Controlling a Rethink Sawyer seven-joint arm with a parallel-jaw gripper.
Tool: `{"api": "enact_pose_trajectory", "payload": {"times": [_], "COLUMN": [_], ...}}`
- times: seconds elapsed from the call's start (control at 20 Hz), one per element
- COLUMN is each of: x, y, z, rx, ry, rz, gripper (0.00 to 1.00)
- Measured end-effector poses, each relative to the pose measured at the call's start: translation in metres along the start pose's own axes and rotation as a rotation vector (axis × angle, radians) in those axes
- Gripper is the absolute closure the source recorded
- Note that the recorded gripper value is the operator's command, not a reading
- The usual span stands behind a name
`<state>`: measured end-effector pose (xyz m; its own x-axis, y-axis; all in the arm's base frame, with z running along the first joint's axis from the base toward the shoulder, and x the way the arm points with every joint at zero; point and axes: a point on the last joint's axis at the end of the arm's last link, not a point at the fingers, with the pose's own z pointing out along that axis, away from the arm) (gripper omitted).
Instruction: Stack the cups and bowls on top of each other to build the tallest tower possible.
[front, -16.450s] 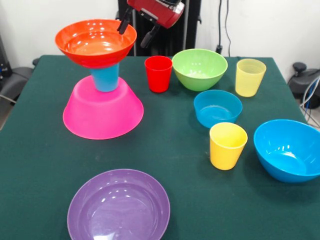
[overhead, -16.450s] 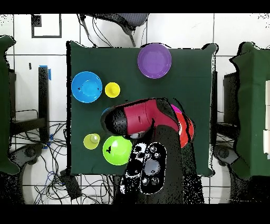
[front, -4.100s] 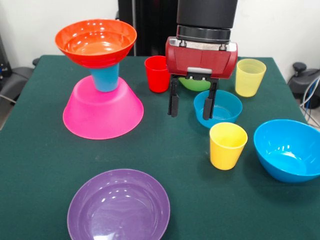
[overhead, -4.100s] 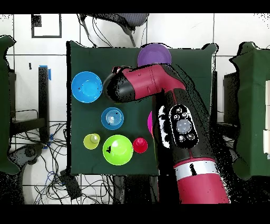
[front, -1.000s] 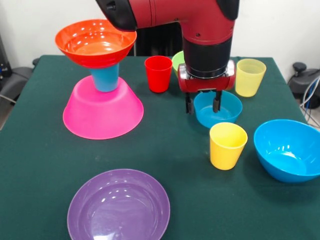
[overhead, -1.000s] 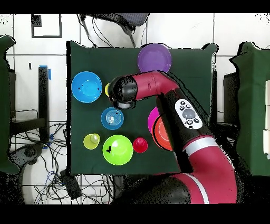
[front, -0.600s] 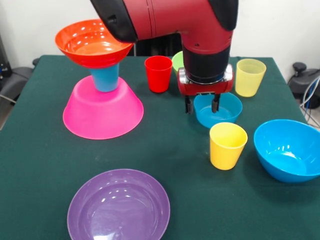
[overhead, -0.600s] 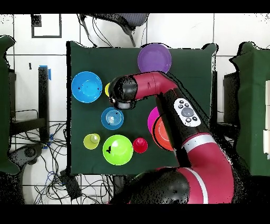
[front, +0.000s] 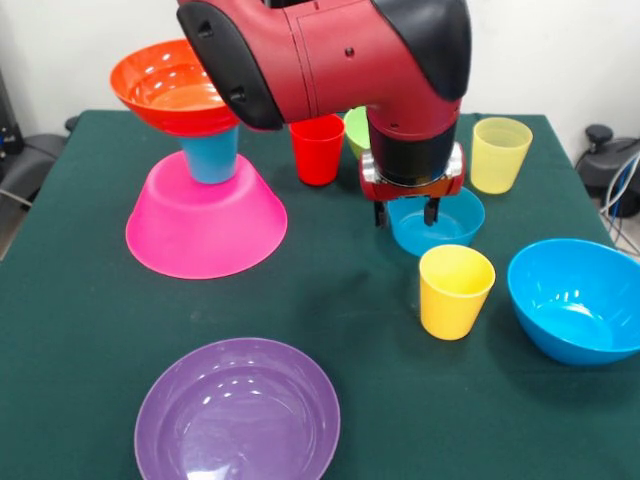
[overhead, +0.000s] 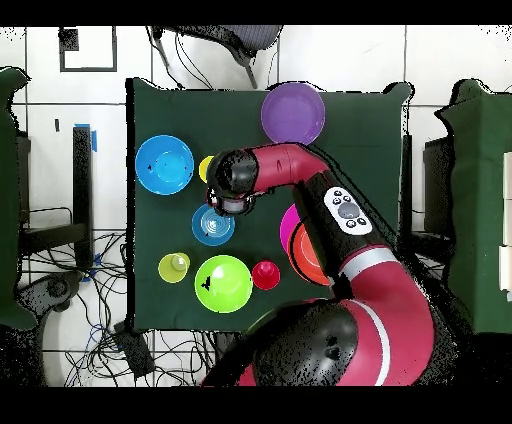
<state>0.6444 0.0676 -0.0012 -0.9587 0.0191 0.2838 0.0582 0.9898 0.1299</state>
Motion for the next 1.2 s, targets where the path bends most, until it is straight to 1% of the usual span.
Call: {"api": "enact_pose_trajectory", "payload": {"times": [0.4, 0.95, 1.2], "x": [0.002, 0.003, 0.004], "y": [0.001, 0.004, 0.001], "z": [0.008, 0.009, 0.012], "rx": [-0.005, -0.002, 0.012], "ry": [0.012, 0.015, 0.013], "rz": [-0.001, -0.006, -0.016], "gripper": [0.0, 0.0, 0.0]}}
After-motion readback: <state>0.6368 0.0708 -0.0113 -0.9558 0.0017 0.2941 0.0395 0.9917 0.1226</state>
